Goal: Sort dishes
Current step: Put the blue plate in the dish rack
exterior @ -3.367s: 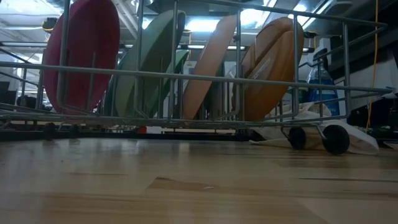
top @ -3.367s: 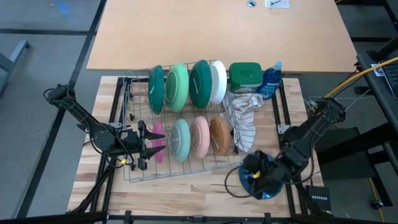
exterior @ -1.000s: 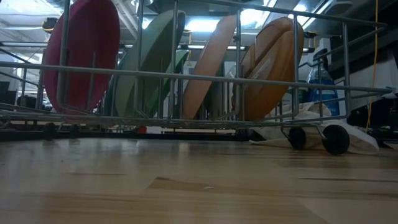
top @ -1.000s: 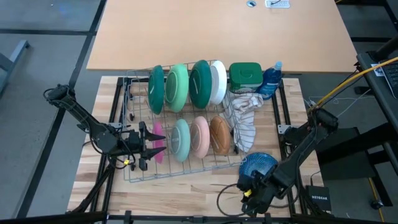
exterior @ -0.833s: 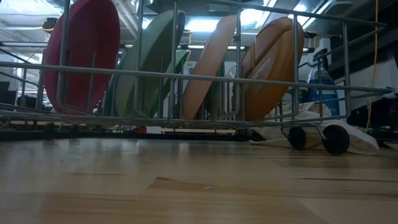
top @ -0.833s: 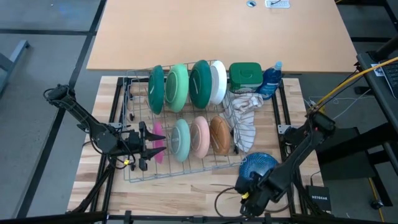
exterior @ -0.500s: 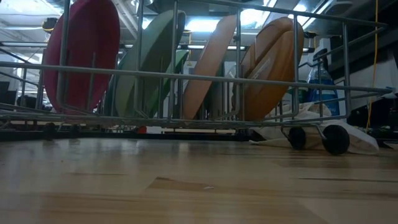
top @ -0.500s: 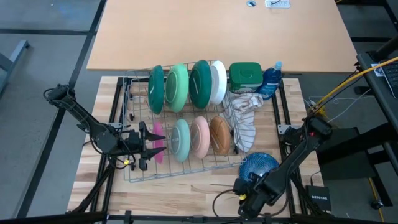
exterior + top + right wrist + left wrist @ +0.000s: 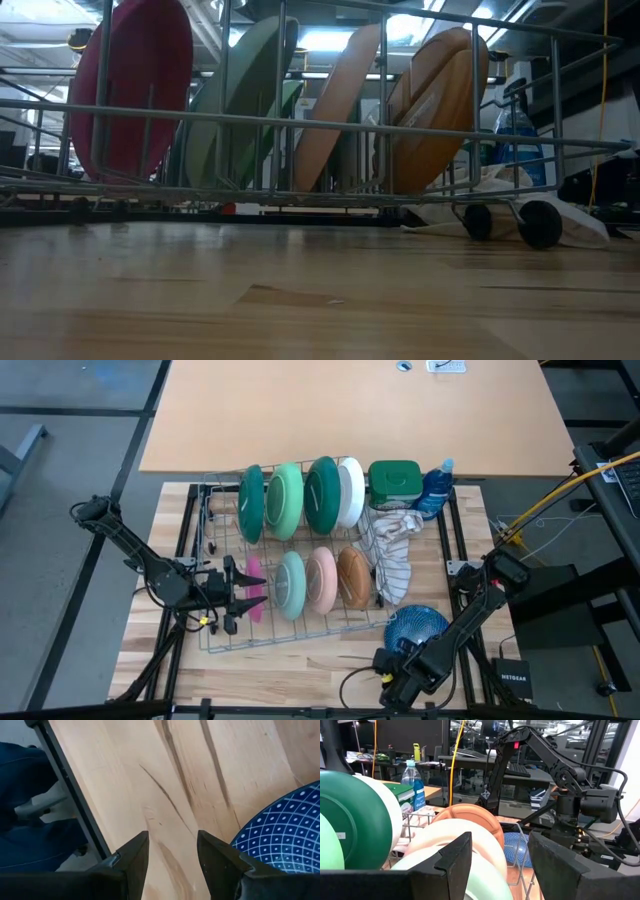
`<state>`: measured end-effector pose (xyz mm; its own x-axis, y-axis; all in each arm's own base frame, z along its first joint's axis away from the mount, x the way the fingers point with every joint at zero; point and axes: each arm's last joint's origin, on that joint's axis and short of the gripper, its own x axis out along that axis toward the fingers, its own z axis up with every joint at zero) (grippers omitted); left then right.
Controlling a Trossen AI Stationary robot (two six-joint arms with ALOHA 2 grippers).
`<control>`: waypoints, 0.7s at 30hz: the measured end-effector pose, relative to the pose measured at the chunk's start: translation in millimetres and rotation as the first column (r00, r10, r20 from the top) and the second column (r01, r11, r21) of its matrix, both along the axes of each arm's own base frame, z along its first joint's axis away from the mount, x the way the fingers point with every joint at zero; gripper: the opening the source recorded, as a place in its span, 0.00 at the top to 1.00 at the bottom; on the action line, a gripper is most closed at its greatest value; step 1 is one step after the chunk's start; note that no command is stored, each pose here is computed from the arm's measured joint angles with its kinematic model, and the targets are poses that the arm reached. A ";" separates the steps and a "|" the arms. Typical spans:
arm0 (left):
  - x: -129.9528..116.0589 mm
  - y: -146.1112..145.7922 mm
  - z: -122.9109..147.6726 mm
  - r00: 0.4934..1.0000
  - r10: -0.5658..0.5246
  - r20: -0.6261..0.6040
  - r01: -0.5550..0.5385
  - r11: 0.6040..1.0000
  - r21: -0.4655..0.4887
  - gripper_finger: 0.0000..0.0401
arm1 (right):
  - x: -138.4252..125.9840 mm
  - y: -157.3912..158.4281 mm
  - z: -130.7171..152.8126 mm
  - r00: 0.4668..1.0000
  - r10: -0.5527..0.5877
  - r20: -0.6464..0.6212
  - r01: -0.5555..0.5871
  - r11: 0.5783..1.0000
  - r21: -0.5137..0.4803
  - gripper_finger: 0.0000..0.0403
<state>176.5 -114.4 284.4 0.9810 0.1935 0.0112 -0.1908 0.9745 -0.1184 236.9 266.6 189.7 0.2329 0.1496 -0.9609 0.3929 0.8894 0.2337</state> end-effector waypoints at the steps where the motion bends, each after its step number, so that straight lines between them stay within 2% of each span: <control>1: 0.0 0.0 -0.1 1.000 0.000 -0.001 0.000 1.000 0.001 0.54 | 0.1 -0.1 0.0 1.000 -0.001 0.003 0.001 1.000 -0.003 0.58; 16: 0.0 -0.1 -1.7 1.000 0.000 -0.012 0.000 1.000 -0.006 0.54 | 0.3 -0.5 0.0 1.000 -0.005 0.014 0.006 1.000 -0.015 0.58; 21: 0.0 0.0 -1.7 1.000 0.000 -0.012 0.000 1.000 -0.006 0.54 | 0.8 -2.2 -0.1 0.999 -0.019 0.044 0.021 0.998 -0.052 0.58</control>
<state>176.5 -114.4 282.7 0.9811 0.1933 -0.0013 -0.1921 0.9738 -0.1219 237.6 264.4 189.7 0.2766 0.0941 -0.9564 0.4011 0.8931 0.2039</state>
